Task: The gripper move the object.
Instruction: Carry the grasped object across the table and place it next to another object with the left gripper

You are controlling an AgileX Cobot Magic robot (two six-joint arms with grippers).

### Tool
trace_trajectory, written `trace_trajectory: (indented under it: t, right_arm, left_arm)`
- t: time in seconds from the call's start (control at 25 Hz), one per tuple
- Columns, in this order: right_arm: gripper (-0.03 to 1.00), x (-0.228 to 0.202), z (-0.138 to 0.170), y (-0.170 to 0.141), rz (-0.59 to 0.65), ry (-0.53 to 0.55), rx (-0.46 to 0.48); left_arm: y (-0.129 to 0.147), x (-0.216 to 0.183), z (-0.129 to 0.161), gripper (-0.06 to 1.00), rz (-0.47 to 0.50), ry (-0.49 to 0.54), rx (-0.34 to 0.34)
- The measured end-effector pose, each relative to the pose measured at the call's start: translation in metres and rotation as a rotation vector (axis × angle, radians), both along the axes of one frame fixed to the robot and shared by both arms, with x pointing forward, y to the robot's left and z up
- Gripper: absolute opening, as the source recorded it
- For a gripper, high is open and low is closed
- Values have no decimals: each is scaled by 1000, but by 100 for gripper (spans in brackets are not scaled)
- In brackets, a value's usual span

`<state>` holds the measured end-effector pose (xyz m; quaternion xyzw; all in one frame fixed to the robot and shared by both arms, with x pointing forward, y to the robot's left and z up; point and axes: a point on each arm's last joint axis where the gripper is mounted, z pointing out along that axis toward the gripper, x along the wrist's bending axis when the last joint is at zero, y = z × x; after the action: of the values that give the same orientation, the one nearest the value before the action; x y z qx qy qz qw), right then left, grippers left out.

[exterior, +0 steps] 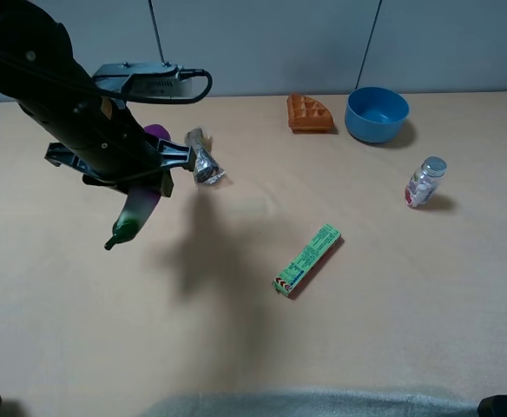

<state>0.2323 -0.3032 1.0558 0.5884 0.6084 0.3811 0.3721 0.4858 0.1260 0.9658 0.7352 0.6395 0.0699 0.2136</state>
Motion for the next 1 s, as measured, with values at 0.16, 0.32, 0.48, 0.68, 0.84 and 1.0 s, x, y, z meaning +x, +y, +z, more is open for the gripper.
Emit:
trace_trajectory:
  t: [0.16,0.32,0.48,0.68,0.84,1.0]
  right_arm:
    - [69,0,0,0,0,0,0]
    - [69,0,0,0,0,0,0]
    - [69,0,0,0,0,0,0]
    - [69,0,0,0,0,0,0]
    - [69,0,0,0,0,0,0]
    - [69,0,0,0,0,0,0]
  left_arm:
    - [-14,-10,0,49,-57,-7,-6]
    - [-26,-18,1,49,-103,-15,-16]
    - [-35,-26,1,49,-143,-16,-19]
    - [-45,-35,1,49,-220,-31,-11]
    - [-50,-40,2,49,-293,-54,2]
    - [-55,-45,2,49,-366,-70,21]
